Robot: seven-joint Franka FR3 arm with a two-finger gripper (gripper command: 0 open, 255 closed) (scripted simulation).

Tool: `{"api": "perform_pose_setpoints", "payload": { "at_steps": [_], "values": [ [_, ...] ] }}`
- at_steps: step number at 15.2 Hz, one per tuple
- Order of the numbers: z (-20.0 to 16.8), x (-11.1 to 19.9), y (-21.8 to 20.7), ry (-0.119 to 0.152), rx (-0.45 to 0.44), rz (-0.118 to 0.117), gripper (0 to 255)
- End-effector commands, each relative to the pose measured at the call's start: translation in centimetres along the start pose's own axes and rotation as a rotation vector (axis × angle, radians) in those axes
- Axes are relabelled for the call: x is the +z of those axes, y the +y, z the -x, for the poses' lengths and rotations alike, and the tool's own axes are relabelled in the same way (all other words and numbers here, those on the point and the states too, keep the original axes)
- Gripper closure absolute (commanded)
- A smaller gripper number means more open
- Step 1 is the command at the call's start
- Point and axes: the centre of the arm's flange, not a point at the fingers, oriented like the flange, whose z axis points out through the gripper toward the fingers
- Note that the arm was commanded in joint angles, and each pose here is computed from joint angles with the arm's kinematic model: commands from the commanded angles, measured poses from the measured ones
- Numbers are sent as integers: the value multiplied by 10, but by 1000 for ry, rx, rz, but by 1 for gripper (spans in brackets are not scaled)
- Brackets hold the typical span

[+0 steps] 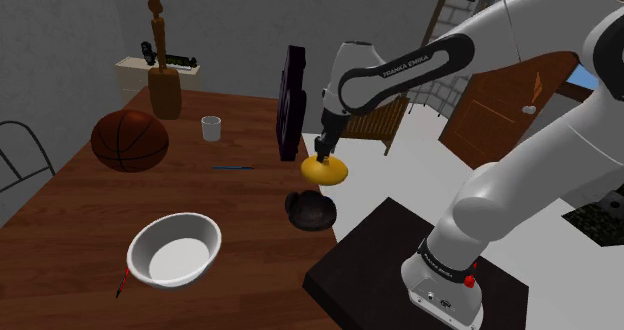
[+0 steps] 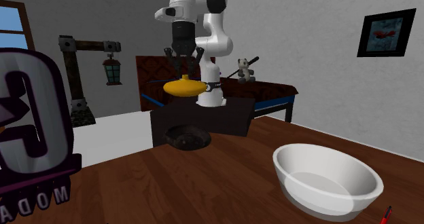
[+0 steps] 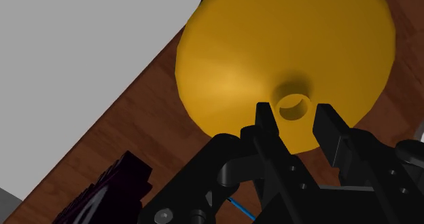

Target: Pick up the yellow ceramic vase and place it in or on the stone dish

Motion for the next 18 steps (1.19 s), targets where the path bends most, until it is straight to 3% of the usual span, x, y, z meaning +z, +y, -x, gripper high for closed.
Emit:
{"api": "perform_pose_setpoints", "payload": {
  "at_steps": [1, 18],
  "values": [
    [2, 6, 5, 0, -1, 0, 255],
    [6, 96, 5, 0, -1, 0, 255]
  ]
}}
